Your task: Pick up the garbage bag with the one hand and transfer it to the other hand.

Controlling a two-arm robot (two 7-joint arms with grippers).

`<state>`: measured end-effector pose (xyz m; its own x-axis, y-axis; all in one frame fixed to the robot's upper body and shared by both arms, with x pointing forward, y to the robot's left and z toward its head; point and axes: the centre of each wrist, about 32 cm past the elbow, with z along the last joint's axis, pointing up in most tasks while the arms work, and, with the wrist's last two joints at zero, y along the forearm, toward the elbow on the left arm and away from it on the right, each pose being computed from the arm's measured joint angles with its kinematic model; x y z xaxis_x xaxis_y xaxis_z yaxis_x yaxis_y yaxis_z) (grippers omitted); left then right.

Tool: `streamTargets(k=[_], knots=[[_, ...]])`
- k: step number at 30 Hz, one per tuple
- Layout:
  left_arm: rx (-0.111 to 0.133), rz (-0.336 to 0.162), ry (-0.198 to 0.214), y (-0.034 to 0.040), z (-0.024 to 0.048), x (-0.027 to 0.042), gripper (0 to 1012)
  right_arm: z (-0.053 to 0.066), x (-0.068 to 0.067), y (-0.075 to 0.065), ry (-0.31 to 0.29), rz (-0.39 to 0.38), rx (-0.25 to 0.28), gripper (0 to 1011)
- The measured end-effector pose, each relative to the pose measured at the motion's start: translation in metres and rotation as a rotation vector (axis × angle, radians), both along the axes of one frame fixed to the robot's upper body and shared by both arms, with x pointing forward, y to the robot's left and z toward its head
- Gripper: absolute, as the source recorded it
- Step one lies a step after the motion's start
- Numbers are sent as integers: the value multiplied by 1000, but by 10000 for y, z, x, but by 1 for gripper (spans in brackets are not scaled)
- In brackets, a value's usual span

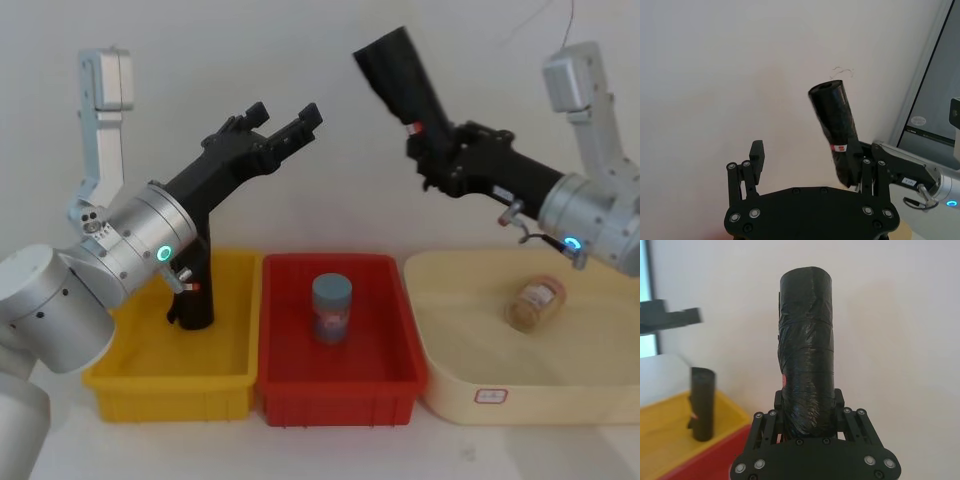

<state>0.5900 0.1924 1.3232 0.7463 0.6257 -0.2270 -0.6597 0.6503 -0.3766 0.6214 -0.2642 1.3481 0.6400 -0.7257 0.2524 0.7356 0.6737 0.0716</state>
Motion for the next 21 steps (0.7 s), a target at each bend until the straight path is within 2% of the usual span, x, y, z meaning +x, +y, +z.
streamTargets(k=[8,12,21], knots=[[0,0,0,0,0,0,1000,5,-82,-219,25,-118,14,535],[0,0,0,0,0,0,1000,-11,-129,-334,63,-182,8,535],[0,0,0,0,0,0,1000,-108,-223,-499,156,-260,-16,535]])
